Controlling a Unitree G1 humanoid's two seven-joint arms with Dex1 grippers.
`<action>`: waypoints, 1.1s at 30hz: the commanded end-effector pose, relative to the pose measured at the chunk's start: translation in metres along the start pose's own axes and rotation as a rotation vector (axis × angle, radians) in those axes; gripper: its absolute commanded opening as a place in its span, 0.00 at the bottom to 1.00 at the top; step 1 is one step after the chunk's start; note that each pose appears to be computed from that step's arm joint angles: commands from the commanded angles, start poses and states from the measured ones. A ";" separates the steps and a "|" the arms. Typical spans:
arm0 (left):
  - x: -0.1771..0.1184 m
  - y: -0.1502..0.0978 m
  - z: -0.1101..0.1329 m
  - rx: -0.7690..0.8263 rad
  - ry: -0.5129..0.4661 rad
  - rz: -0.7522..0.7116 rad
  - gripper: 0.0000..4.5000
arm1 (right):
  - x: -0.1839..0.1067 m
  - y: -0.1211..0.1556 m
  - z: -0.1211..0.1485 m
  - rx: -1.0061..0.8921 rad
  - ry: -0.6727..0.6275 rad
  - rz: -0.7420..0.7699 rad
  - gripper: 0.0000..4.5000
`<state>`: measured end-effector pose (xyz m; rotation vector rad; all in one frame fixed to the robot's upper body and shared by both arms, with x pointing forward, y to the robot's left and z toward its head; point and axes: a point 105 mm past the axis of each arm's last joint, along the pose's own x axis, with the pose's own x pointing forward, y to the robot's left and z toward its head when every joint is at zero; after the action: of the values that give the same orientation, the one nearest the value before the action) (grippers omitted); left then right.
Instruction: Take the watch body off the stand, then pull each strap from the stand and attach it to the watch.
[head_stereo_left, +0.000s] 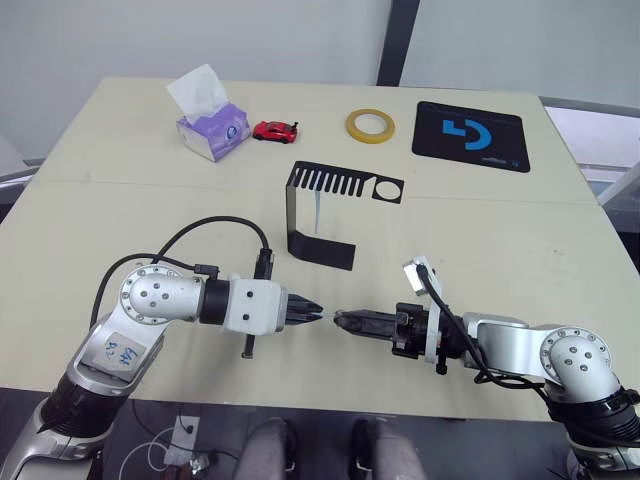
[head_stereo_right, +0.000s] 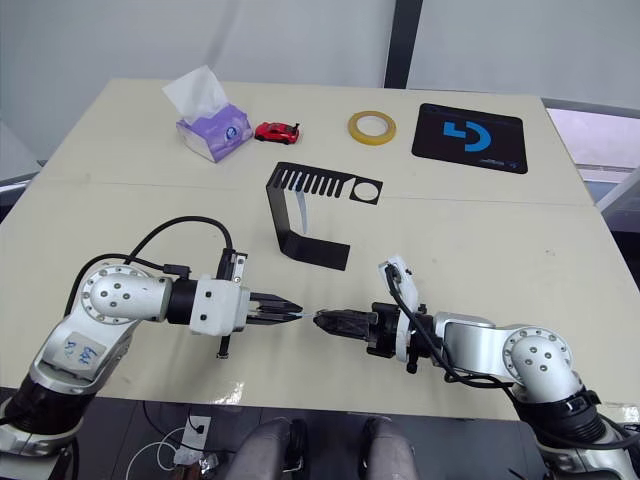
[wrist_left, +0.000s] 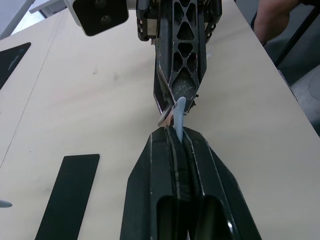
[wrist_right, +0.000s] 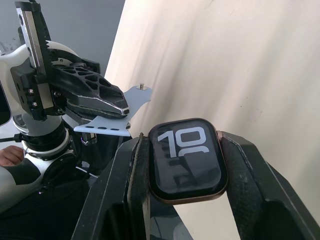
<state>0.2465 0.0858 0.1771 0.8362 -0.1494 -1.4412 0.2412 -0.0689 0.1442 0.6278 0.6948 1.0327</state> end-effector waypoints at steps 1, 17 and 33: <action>-0.004 0.002 0.001 0.022 0.018 0.024 0.00 | -0.001 0.009 0.003 -0.004 -0.021 0.046 0.37; 0.004 -0.003 -0.002 0.009 0.012 0.019 0.00 | -0.001 0.010 0.004 -0.005 -0.021 0.050 0.37; 0.008 -0.007 -0.008 0.006 0.008 0.034 0.00 | -0.001 0.011 0.003 -0.006 -0.021 0.050 0.37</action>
<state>0.2485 0.0843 0.1610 0.8325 -0.1346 -1.4094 0.2413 -0.0688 0.1442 0.6290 0.6946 1.0329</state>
